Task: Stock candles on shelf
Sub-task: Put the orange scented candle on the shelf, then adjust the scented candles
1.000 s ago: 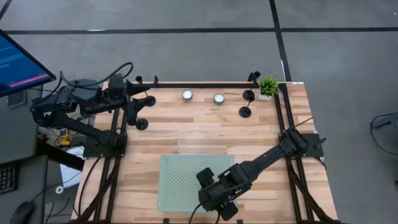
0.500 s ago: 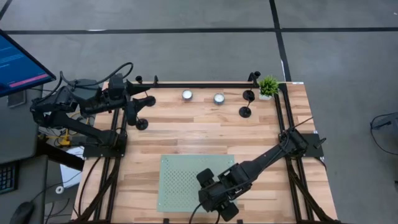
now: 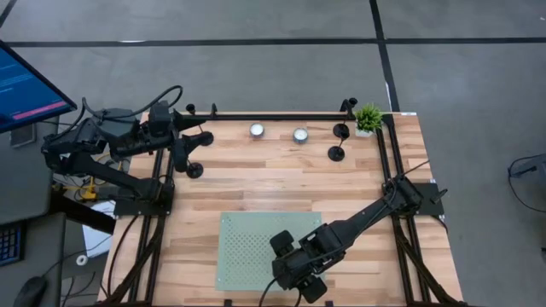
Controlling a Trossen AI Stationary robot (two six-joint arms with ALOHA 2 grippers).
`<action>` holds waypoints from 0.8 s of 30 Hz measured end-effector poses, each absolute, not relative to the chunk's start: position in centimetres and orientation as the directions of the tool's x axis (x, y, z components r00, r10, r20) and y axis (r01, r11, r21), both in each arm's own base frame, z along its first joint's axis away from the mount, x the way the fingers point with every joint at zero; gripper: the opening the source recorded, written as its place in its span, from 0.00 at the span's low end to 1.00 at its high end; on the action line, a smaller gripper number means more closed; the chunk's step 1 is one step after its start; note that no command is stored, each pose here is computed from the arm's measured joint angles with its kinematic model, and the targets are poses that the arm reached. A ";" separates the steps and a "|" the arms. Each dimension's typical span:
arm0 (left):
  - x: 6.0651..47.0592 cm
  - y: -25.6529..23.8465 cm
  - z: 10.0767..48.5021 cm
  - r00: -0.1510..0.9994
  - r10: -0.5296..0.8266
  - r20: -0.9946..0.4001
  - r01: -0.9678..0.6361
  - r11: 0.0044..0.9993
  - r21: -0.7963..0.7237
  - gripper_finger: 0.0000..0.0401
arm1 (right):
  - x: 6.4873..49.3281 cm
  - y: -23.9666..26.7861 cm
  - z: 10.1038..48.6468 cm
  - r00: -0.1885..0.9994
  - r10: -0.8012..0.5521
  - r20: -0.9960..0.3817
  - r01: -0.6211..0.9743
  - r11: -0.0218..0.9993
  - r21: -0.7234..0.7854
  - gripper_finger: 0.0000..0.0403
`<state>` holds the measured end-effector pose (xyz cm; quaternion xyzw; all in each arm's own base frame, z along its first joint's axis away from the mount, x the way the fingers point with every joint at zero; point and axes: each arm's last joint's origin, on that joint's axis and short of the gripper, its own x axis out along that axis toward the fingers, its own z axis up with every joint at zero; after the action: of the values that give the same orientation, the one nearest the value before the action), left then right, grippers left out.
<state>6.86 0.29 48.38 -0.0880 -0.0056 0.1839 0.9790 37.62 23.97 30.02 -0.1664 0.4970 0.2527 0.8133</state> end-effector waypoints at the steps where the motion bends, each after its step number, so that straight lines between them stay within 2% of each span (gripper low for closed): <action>1: 6.9 0.3 48.4 0.932 0.361 -0.021 -0.359 0.917 -0.174 0.56 | 37.6 24.0 30.0 0.378 0.245 -0.893 -0.572 0.820 -0.017 0.79; 5: 6.9 0.3 48.4 0.932 0.361 -0.021 -0.359 0.917 -0.177 0.56 | 37.9 23.4 30.9 0.396 0.248 -0.884 -0.504 0.864 0.017 0.80; 10: 6.8 0.3 48.4 0.933 0.360 -0.018 -0.358 0.917 -0.179 0.56 | 37.5 21.7 36.6 0.526 0.297 -0.797 -0.416 0.907 0.064 0.80; 13: 6.9 0.3 48.4 0.933 0.361 -0.015 -0.357 0.916 -0.181 0.56 | 36.5 20.6 38.5 0.559 0.176 -0.810 -0.323 0.946 -0.017 0.78; 15: 6.9 0.3 48.4 0.933 0.361 -0.015 -0.357 0.916 -0.184 0.56 | 35.8 19.7 37.8 0.506 0.050 -0.861 -0.221 0.972 -0.074 0.75; 19: 7.0 0.3 48.4 0.932 0.361 -0.017 -0.358 0.915 -0.187 0.56 | 34.6 19.0 35.8 0.311 -0.062 -0.948 -0.113 0.988 -0.102 0.65; 22: 7.3 0.2 48.4 0.932 0.361 -0.024 -0.359 0.915 -0.183 0.56 | 34.5 20.2 33.7 0.250 -0.062 -0.966 -0.152 0.983 -0.103 0.54; 24: 7.5 0.2 48.4 0.932 0.361 -0.030 -0.360 0.916 -0.180 0.56 | 34.5 21.2 32.7 0.251 -0.048 -0.967 -0.180 0.979 -0.095 0.47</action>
<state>7.53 0.16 48.36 -0.0914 -0.0020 0.1841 0.9786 34.47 21.16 32.66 -0.0932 0.6107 0.0420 0.7852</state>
